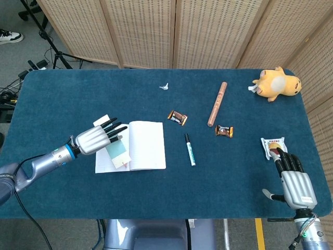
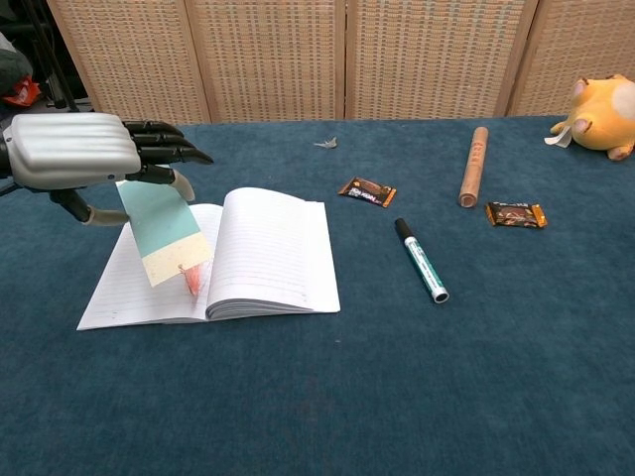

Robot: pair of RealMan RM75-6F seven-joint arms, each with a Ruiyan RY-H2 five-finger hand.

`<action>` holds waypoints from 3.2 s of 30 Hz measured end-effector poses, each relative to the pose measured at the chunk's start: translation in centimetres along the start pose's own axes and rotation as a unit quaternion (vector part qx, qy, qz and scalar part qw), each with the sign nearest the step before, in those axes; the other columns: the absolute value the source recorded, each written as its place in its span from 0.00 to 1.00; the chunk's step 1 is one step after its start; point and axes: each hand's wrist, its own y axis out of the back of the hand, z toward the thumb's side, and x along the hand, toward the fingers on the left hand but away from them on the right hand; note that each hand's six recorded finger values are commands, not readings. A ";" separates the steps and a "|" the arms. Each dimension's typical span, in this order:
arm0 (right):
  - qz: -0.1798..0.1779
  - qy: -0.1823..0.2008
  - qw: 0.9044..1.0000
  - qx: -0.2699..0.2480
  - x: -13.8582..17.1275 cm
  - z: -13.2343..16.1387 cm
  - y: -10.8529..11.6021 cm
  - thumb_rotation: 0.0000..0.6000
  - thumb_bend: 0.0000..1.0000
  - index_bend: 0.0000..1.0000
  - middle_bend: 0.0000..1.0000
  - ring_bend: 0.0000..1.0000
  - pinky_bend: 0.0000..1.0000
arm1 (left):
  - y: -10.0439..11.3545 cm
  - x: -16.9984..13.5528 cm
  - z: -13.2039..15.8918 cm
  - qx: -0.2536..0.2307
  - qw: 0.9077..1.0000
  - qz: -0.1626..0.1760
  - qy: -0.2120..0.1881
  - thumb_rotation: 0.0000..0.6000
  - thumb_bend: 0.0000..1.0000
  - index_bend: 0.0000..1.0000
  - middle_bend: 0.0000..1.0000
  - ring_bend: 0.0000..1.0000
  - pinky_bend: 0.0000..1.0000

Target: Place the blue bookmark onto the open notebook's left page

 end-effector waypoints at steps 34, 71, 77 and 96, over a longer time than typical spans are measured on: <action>0.004 -0.007 1.000 0.010 -0.4 -0.1 -0.6 1.00 0.10 0.00 0.00 0.00 0.00 | -0.8 0.2 0.4 0.076 0.995 0.004 -0.062 1.00 0.33 0.43 0.00 0.00 0.00; -0.011 -0.002 1.000 0.004 -0.5 0.0 -0.2 1.00 0.10 0.00 0.00 0.00 0.00 | -1.2 1.5 -0.2 0.013 1.000 0.025 -0.002 1.00 0.25 0.44 0.00 0.00 0.00; -0.010 0.005 1.000 0.003 -0.3 0.3 -0.2 1.00 0.10 0.00 0.00 0.00 0.00 | -1.1 0.7 -0.6 -0.077 0.996 0.023 0.036 1.00 0.26 0.46 0.00 0.00 0.00; -0.022 0.027 0.999 -0.016 0.7 0.9 0.8 1.00 0.10 0.00 0.00 0.00 0.00 | 2.9 -4.6 -0.4 -0.300 0.937 -0.002 0.180 1.00 0.17 0.11 0.00 0.00 0.00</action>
